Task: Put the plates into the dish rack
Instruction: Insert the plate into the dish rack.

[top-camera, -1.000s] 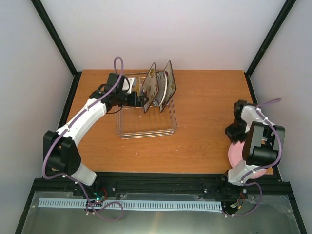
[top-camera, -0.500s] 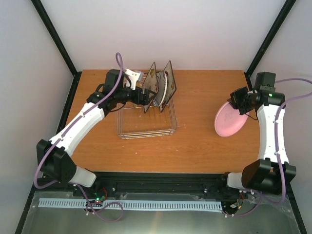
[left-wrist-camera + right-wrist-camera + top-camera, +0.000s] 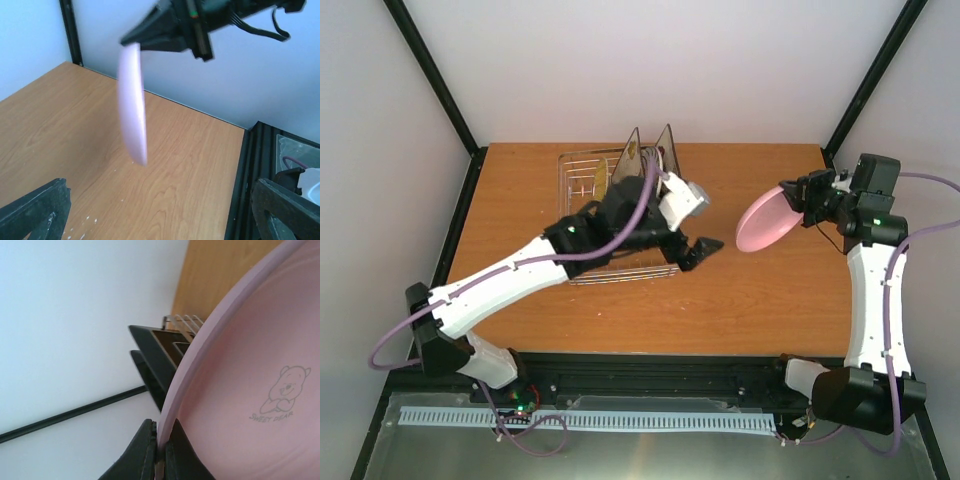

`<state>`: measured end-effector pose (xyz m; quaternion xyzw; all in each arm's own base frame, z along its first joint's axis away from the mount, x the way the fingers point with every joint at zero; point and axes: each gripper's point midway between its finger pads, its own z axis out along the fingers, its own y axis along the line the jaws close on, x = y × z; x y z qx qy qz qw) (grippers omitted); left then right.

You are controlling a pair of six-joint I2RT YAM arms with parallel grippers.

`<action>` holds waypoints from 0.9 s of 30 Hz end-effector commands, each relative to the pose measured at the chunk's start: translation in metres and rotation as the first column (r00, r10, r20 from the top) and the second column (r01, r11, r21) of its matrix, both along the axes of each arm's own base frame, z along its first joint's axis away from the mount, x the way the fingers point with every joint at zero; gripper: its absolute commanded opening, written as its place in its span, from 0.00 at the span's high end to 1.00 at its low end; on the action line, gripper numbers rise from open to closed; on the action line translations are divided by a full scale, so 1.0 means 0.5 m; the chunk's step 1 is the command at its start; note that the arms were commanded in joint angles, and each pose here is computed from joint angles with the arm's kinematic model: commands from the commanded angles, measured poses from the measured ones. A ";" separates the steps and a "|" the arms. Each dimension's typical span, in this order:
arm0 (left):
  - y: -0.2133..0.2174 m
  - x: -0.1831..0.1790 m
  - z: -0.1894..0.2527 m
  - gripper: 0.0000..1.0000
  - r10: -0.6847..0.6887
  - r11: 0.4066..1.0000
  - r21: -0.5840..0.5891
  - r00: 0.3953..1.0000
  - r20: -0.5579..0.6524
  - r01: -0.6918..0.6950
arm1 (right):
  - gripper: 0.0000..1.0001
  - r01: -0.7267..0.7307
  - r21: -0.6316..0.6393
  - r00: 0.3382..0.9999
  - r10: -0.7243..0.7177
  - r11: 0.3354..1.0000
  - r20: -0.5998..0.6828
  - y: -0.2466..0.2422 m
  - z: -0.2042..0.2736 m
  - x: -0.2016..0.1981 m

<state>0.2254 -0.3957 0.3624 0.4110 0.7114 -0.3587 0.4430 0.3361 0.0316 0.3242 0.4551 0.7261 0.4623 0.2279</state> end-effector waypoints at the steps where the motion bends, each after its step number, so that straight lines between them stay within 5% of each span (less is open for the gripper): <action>1: -0.074 -0.040 -0.005 0.00 -0.011 0.999 0.041 0.994 0.111 0.006 | 0.97 0.019 0.077 0.991 -0.029 0.997 0.134 0.004 0.088 0.008; 27: -0.211 0.011 -0.033 0.00 -0.027 1.000 0.001 0.956 0.291 0.028 | 0.97 -0.178 0.226 0.979 0.150 0.958 0.137 0.088 0.139 -0.098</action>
